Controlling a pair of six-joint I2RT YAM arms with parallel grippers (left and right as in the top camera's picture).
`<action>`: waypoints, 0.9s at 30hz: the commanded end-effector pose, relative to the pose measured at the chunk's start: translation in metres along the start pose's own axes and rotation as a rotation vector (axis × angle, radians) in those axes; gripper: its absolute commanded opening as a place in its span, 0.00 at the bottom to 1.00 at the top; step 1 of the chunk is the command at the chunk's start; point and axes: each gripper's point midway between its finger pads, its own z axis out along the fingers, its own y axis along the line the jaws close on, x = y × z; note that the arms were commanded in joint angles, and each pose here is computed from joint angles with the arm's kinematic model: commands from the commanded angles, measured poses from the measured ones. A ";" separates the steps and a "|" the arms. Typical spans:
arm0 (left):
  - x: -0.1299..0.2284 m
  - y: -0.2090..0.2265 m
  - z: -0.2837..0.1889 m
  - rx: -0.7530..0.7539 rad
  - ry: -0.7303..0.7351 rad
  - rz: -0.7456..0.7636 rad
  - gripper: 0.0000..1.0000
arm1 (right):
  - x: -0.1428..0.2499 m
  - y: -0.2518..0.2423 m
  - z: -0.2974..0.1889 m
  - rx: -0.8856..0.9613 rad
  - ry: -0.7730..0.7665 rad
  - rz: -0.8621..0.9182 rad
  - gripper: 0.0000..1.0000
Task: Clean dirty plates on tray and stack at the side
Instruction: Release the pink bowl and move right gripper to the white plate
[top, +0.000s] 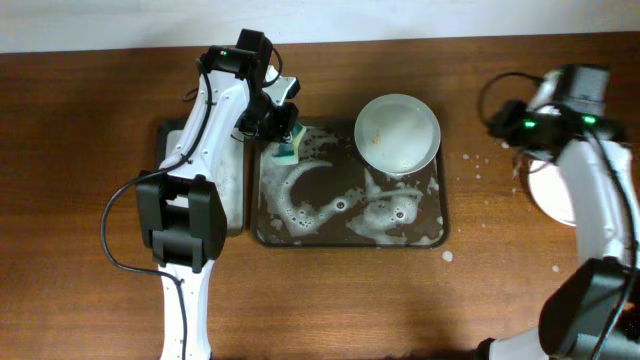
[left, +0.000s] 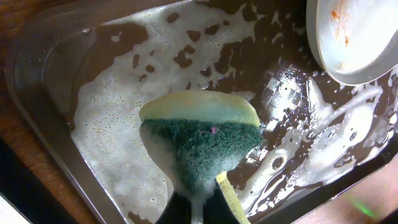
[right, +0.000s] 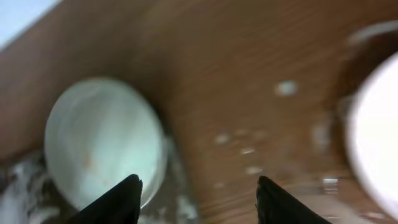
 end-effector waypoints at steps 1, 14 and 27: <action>0.000 -0.002 -0.001 -0.002 -0.001 -0.006 0.00 | 0.023 0.027 0.031 0.025 0.064 -0.023 0.56; 0.000 -0.002 -0.001 -0.003 -0.001 -0.005 0.00 | 0.085 0.044 0.099 0.078 0.252 0.089 0.28; 0.000 -0.002 -0.001 -0.003 -0.002 -0.005 0.00 | 0.106 0.041 0.120 0.110 0.315 0.087 0.13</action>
